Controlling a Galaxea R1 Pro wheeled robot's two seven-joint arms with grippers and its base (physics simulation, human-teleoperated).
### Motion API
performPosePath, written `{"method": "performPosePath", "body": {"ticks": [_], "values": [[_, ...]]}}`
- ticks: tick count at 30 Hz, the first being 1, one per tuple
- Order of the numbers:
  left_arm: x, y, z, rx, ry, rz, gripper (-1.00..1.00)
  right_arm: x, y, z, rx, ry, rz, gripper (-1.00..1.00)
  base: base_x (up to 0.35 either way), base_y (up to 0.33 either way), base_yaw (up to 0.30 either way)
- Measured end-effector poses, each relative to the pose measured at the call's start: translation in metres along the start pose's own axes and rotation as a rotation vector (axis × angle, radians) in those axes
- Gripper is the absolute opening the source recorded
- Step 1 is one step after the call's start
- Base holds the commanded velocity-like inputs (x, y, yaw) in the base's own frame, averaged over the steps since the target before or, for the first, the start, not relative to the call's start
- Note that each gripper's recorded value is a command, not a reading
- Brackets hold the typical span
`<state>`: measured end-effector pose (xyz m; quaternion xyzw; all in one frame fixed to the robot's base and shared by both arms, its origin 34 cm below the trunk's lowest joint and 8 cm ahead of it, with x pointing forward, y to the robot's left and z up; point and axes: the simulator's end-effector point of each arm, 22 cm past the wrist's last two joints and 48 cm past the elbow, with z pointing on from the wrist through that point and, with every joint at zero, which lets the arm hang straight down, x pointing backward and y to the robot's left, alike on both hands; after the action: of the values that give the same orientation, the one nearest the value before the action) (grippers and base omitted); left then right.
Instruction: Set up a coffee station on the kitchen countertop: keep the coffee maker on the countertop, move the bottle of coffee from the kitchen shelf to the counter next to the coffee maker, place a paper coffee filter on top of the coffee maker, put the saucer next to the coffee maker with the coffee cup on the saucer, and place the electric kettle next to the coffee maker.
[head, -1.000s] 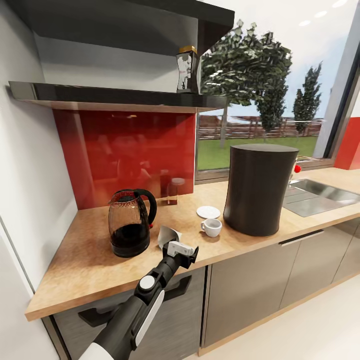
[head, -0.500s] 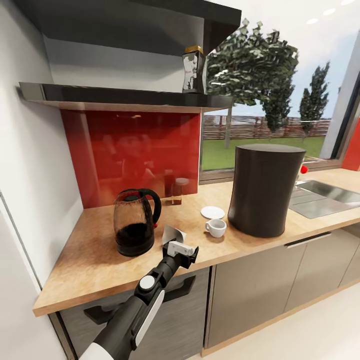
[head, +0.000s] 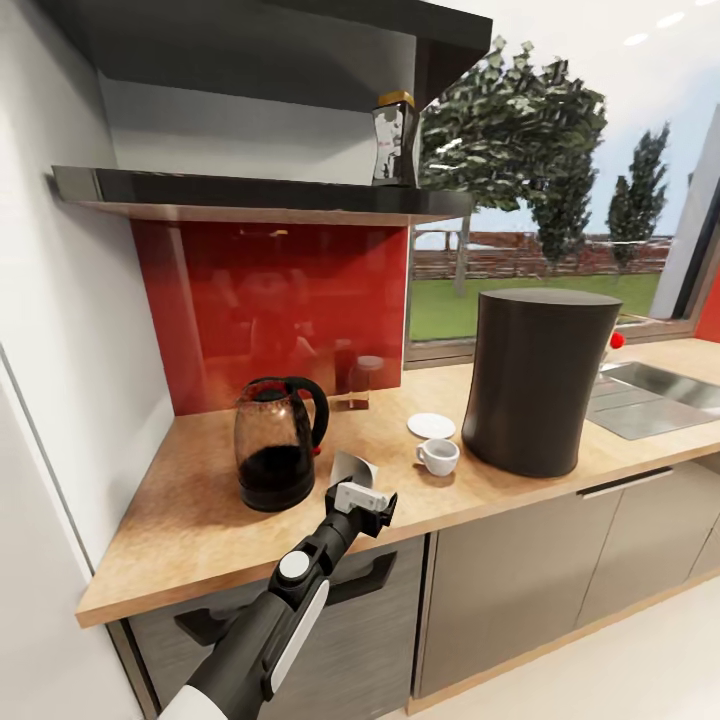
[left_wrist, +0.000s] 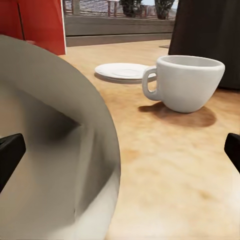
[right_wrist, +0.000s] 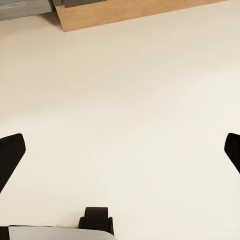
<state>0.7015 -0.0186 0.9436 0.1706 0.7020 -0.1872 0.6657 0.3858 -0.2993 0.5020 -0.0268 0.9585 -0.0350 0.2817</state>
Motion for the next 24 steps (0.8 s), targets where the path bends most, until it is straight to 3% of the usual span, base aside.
{"method": "performPosePath", "body": {"ticks": [24], "values": [[0.0018,0.0000,0.0000,0.000,0.004,0.000,1.00,0.0001,0.0000,-0.0001,0.000,0.000,0.000,1.00,0.057,0.000,0.003]]}}
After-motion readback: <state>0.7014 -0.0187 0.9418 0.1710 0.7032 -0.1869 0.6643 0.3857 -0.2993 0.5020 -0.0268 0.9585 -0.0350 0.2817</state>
